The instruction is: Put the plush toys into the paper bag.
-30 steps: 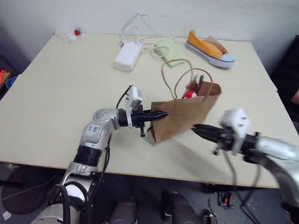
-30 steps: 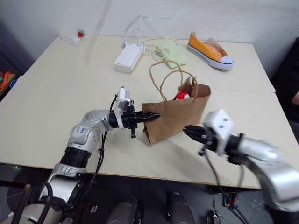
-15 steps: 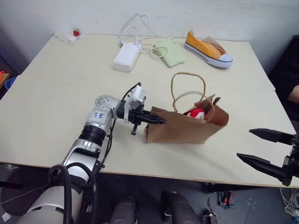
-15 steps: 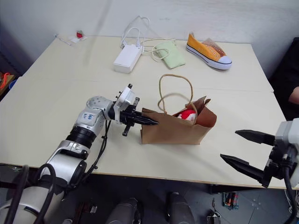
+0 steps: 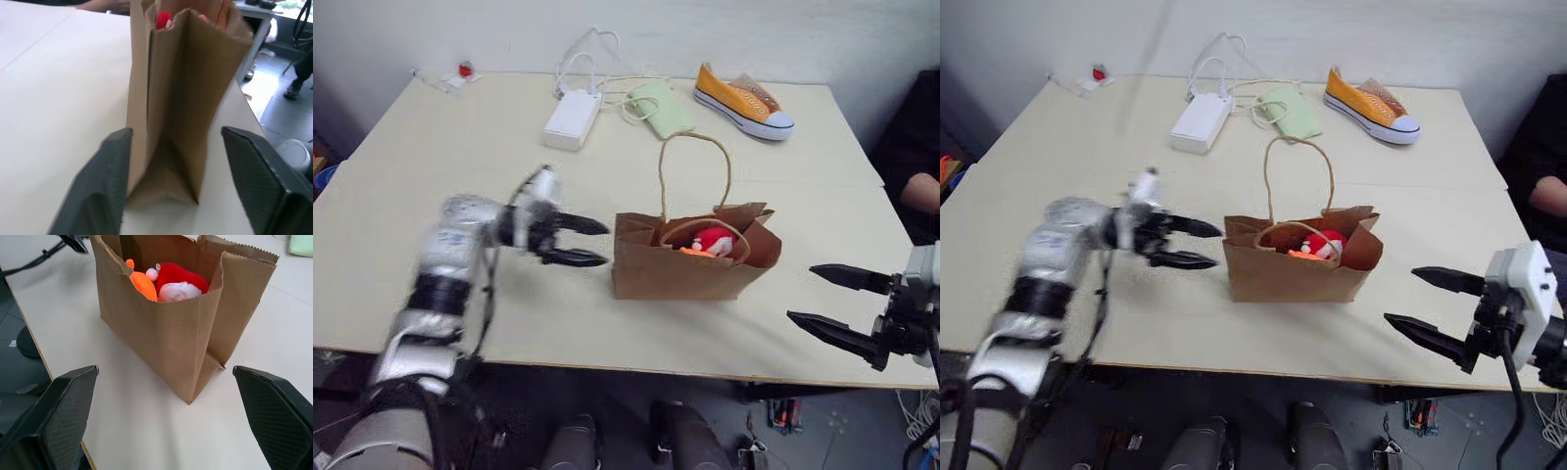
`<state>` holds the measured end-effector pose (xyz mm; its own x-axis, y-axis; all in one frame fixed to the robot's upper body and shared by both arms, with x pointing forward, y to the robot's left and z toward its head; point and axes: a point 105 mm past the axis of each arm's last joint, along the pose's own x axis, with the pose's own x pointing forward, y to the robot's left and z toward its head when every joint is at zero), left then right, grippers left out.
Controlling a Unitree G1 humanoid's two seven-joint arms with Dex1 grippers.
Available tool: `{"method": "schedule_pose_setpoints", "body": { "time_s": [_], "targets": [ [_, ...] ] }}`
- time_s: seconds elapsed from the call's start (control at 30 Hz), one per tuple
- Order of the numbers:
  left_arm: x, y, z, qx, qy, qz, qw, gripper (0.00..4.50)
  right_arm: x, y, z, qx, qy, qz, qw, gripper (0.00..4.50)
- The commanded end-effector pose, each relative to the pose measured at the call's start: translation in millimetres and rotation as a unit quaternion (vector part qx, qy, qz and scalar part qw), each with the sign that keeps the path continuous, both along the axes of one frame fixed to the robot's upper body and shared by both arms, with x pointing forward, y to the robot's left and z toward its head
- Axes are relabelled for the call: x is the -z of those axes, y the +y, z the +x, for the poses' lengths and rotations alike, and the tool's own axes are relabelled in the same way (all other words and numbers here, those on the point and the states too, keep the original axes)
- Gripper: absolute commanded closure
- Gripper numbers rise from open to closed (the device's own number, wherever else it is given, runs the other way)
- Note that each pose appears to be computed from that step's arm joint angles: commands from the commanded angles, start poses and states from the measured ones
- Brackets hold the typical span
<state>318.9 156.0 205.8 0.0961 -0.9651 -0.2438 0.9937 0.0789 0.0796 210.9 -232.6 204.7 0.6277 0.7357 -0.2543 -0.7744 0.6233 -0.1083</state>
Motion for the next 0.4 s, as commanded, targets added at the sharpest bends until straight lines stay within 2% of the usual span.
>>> {"method": "schedule_pose_setpoints", "body": {
  "time_s": [0.03, 0.13, 0.2, 0.33, 0.4],
  "targets": [
    [-39.6, 33.3, -42.3, -0.024, 0.008, -0.013, 1.000, 0.10, -14.8, -7.6, 3.1, -0.024, -0.014, -0.011, 1.000, 0.00],
    [-62.4, 57.3, -76.1, -0.061, 0.034, -0.007, 0.998, 0.04, -26.8, -19.1, 5.7, -0.037, -0.005, -0.018, 0.999, 0.00],
    [-72.1, 58.7, -87.0, -0.069, 0.033, -0.014, 0.997, 0.04, -35.0, -25.9, 7.4, -0.037, 0.000, -0.016, 0.999, 0.00],
    [-72.1, 53.7, -91.2, -0.079, 0.025, -0.023, 0.996, 0.04, -42.2, -31.5, 12.1, -0.034, 0.001, -0.006, 0.999, 0.00],
    [-61.2, 51.0, -90.9, -0.085, 0.025, -0.006, 0.996, 0.04, -42.9, -31.7, 14.2, -0.032, 0.000, -0.002, 0.999, 0.00]
  ]
}}
